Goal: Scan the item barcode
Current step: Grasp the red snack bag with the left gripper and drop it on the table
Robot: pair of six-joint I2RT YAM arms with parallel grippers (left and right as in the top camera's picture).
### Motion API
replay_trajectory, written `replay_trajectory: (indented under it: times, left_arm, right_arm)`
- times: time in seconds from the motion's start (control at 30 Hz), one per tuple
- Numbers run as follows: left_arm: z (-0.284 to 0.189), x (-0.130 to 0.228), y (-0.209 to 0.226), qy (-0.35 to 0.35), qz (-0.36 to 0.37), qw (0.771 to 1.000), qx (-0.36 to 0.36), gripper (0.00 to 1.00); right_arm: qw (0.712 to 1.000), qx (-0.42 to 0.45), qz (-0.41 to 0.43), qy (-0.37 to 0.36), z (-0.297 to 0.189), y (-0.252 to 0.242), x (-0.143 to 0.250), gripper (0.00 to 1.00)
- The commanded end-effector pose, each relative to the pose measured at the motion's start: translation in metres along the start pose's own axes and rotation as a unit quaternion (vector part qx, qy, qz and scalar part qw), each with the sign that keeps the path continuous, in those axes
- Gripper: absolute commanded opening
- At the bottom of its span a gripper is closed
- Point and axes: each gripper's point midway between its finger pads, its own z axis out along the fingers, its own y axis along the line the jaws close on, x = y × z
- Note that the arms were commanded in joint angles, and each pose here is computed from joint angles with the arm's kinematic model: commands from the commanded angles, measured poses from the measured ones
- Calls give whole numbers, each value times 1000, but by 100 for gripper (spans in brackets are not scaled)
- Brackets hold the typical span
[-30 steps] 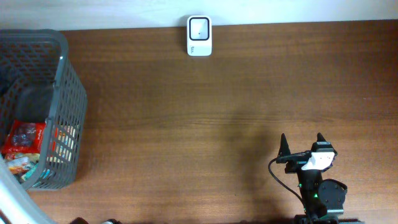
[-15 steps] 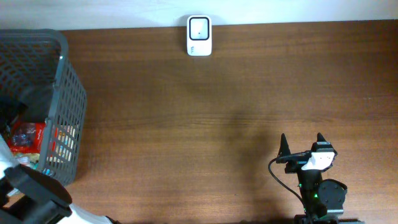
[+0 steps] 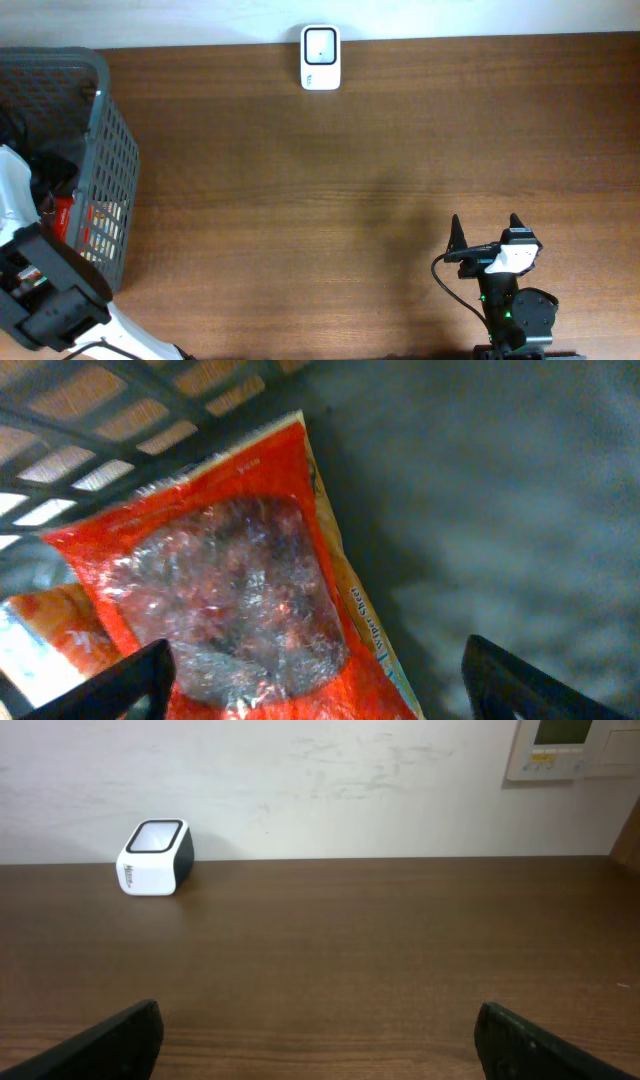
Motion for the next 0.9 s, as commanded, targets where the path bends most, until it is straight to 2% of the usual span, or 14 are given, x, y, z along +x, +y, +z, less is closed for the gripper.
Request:
replay_trajectory:
  times: [0.0, 0.1, 0.17, 0.2, 0.23, 0.27, 0.33, 0.37, 0.53, 0.6, 0.67, 0.73, 0.8, 0.87]
  left_arm:
    - [19, 12, 4, 27, 9, 999, -22, 85]
    - [36, 26, 11, 52, 18, 997, -48, 88]
    - [45, 36, 14, 67, 23, 996, -59, 84]
    - [47, 38, 15, 70, 24, 995, -60, 77]
    - [47, 38, 15, 71, 25, 995, -61, 45]
    - [47, 39, 15, 72, 29, 995, -60, 30]
    - [45, 37, 15, 70, 32, 995, -59, 13]
    - [40, 33, 14, 69, 31, 995, -58, 0]
    - [-20, -7, 10, 40, 22, 998, -42, 0]
    - [-60, -27, -3, 23, 12, 1000, 10, 0]
    - [-105, -42, -27, 5, 4, 995, 99, 0]
    - [-184, -59, -50, -43, 3, 975, 217, 0]
    - [-236, -65, -58, -83, 10, 955, 284, 0]
    - [-310, -58, -71, -134, 37, 914, 382, 0]
  right_arm:
    - [1000, 1, 2, 3, 0, 0, 3, 98]
    - [1000, 1, 2, 3, 0, 0, 3, 98]
    - [1000, 1, 2, 3, 0, 0, 3, 98]
    - [1000, 1, 2, 3, 0, 0, 3, 98]
    - [1000, 1, 2, 3, 0, 0, 3, 98]
    - [1000, 1, 2, 3, 0, 0, 4, 98]
    - [1000, 1, 2, 3, 0, 0, 3, 98]
    - [1000, 1, 2, 3, 0, 0, 3, 98]
    - [1000, 1, 2, 3, 0, 0, 4, 98]
    - [1000, 1, 2, 3, 0, 0, 3, 98]
    - [1000, 1, 2, 3, 0, 0, 4, 98]
    - [1000, 1, 2, 3, 0, 0, 3, 98]
    - [1000, 1, 2, 3, 0, 0, 4, 98]
    - [1000, 1, 2, 3, 0, 0, 3, 98]
